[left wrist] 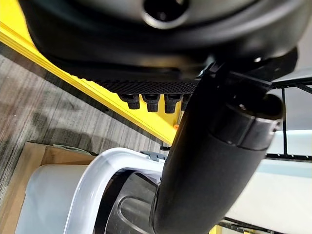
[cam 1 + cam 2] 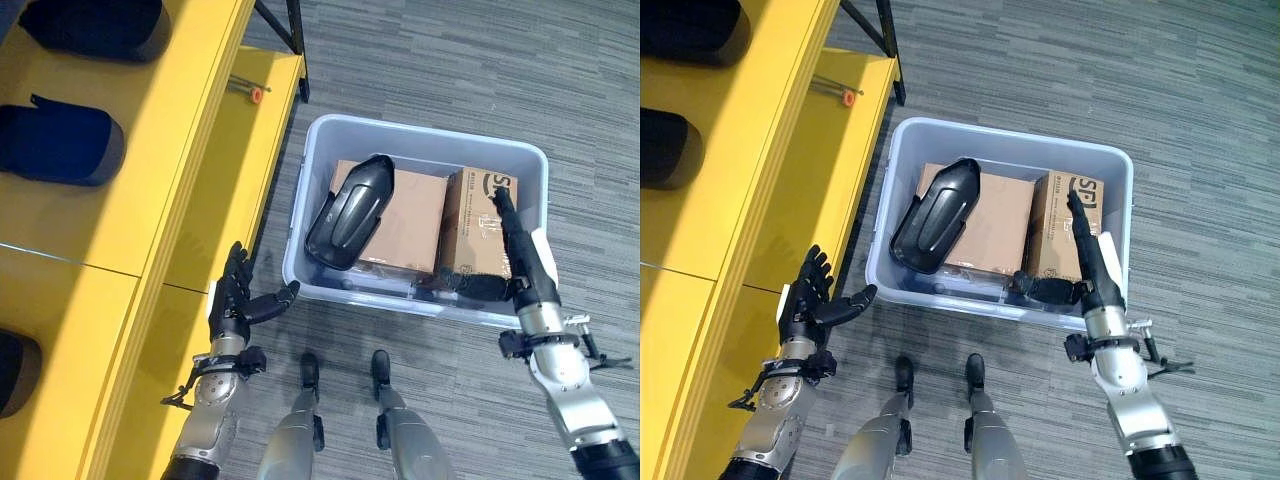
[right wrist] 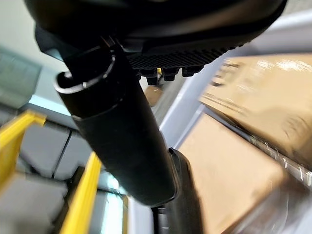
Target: Move parts from the plastic box to the shelf.
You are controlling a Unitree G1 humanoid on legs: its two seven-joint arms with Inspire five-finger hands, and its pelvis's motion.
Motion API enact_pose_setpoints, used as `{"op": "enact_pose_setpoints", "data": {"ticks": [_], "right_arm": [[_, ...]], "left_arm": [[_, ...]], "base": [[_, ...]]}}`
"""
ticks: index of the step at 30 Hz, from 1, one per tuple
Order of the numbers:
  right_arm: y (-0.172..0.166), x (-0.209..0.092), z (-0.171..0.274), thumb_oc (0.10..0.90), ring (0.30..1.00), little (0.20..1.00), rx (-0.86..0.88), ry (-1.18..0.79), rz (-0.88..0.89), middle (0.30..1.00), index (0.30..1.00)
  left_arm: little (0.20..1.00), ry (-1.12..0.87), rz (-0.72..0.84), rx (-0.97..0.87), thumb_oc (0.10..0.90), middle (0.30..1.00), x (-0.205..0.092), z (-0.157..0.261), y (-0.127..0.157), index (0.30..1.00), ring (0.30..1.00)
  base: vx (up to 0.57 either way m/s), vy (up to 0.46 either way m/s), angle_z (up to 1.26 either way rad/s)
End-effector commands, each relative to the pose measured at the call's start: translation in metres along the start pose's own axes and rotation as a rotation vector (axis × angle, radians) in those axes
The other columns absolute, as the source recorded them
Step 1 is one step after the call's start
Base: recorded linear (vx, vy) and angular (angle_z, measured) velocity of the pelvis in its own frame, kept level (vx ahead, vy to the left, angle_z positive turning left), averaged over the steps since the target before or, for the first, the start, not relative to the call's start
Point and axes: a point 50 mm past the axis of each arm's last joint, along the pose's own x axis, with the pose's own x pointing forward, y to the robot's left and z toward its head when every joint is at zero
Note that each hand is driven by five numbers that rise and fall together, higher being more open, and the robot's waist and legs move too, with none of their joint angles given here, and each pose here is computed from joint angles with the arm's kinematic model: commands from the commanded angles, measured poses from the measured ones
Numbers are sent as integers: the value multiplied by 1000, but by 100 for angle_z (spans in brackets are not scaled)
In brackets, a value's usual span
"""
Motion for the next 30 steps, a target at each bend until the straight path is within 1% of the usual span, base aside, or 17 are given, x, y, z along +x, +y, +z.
{"op": "enact_pose_setpoints", "data": {"ticks": [1, 2, 3, 4, 5, 8, 9, 10, 12, 14, 21, 30], "right_arm": [[-31, 29, 51, 900, 1000, 1000, -229, -288, -42, 1000, 1000], [-39, 39, 65, 900, 1000, 1000, -340, -349, -12, 1000, 1000], [-47, 49, 78, 900, 1000, 1000, -499, -403, 35, 1000, 1000], [-50, 53, 83, 900, 1000, 1000, -538, -418, 45, 1000, 1000], [-55, 60, 92, 900, 1000, 1000, -650, -453, 86, 1000, 1000], [-58, 70, 109, 900, 1000, 1000, -778, -512, 162, 1000, 1000], [-61, 77, 114, 900, 1000, 1000, -914, -513, 227, 1000, 1000], [-60, 82, 117, 900, 1000, 1000, -935, -521, 245, 1000, 1000], [-58, 91, 126, 900, 1000, 1000, -1084, -543, 324, 1000, 1000], [-53, 99, 135, 900, 1000, 1000, -1163, -568, 368, 1000, 1000], [-54, 108, 141, 900, 1000, 1000, -1226, -564, 363, 1000, 1000], [-67, 123, 147, 900, 1000, 1000, -1293, -534, 282, 1000, 1000]], "left_arm": [[1000, -267, -55, 18, 900, 1000, 6, 53, 5, 1000, 1000], [1000, -264, -65, 24, 900, 1000, 5, 53, 5, 1000, 1000], [1000, -264, -87, 25, 900, 1000, 4, 54, 2, 1000, 1000], [1000, -267, -92, 22, 900, 1000, 3, 55, 1, 1000, 1000], [1000, -275, -107, 25, 900, 1000, 3, 57, 0, 1000, 1000], [1000, -281, -128, 27, 900, 1000, 1, 59, -2, 1000, 1000], [1000, -285, -149, 55, 900, 1000, -1, 61, 0, 1000, 1000], [1000, -289, -150, 55, 900, 1000, -1, 62, 1, 1000, 1000], [1000, -294, -157, 69, 900, 1000, -1, 64, 2, 1000, 1000], [1000, -294, -149, 65, 900, 1000, 0, 64, 3, 1000, 1000], [1000, -310, -153, 55, 900, 1000, 2, 67, -1, 1000, 1000], [1000, -339, -144, 34, 900, 1000, 3, 72, -5, 1000, 1000]], "base": [[-31, -63, 22], [-41, -77, 18], [-43, -88, 7], [-62, -98, 23], [-54, -82, 42], [-66, -132, 21], [-61, -135, 23], [-61, -153, 34], [-33, -121, 26], [-17, -99, 10], [-13, -40, 5], [-2, -2, 1]]}}
